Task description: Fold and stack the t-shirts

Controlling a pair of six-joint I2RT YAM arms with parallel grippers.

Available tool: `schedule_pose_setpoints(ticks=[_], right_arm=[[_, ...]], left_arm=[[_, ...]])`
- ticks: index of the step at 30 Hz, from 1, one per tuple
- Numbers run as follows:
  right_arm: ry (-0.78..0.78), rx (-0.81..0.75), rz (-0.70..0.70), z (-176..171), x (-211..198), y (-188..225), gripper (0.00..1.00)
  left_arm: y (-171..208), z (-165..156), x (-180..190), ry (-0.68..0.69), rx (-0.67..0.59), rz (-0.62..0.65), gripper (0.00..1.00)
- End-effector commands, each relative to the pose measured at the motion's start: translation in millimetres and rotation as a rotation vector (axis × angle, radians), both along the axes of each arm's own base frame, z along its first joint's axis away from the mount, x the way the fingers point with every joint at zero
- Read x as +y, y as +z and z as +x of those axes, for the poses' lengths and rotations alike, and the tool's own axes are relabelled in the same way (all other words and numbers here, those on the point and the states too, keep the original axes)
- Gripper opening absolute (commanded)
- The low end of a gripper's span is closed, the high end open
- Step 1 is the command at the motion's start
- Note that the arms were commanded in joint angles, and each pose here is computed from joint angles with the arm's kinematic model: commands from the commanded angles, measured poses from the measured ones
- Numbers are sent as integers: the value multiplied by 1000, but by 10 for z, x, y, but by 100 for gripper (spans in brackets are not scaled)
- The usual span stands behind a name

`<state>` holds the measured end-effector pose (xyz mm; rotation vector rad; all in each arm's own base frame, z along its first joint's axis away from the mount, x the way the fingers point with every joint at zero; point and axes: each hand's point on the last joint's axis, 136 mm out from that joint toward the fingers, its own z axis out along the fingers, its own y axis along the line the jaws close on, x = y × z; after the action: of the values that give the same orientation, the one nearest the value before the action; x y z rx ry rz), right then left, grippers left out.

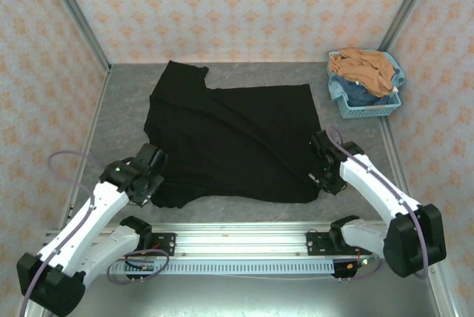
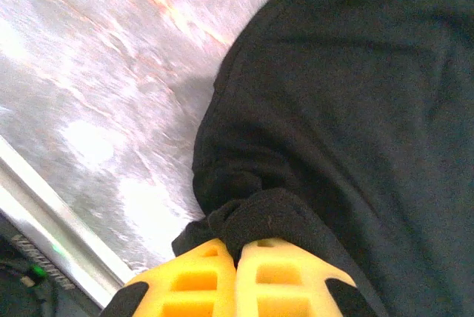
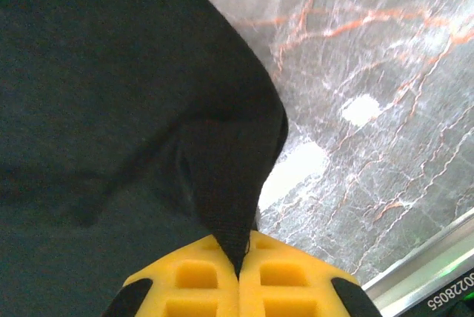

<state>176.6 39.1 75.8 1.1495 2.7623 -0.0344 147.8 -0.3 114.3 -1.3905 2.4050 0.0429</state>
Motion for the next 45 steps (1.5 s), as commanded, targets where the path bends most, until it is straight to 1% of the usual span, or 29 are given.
schedule_pose_setpoints(ticks=[1, 3, 6, 10, 15, 20, 22, 24, 27, 29, 32, 34, 36, 39, 41, 45], right_arm=[[-12, -29, -68, -38, -166, 178, 0], [-13, -6, -50, -104, -149, 181, 0], [1, 45, -4, -217, -78, 149, 0], [42, 93, 56, -308, 3, 150, 0], [101, 192, 183, -527, 207, 51, 0], [116, 229, 171, -692, 151, -18, 0], [111, 219, 148, -696, 105, -20, 0], [101, 207, 89, -673, 1, 36, 0], [64, 167, -30, -628, -212, 204, 0], [26, 125, -78, -622, -315, 306, 0], [-12, 83, -102, -634, -384, 369, 0], [-4, 83, -93, -624, -363, 364, 0], [9, 87, -83, -587, -332, 352, 0], [31, 74, -31, -479, -215, 307, 0], [46, 81, 19, -397, -101, 249, 0], [43, 88, 21, -258, -54, 245, 0]], left_arm=[[379, -257, 435, 110, -36, 188, 0], [527, -327, 521, 132, -68, 212, 0], [604, -408, 560, 147, -84, 208, 0], [513, -476, 495, 132, -58, 160, 0], [377, -553, 389, 70, 19, 115, 0], [311, -656, 261, 9, 91, 53, 0], [335, -650, 221, -31, 82, 41, 0], [398, -627, 215, -78, 69, 50, 0], [445, -578, 208, -130, 79, 74, 0], [485, -532, 212, -141, 66, 91, 0], [612, -391, 215, -151, -14, 120, 0], [672, -248, 140, -177, -86, 108, 0], [689, -52, -26, -228, -164, 63, 0], [659, 80, -132, -234, -187, 38, 0], [692, 128, -105, -223, -183, 68, 0], [879, 296, -70, -216, -233, 129, 0]])
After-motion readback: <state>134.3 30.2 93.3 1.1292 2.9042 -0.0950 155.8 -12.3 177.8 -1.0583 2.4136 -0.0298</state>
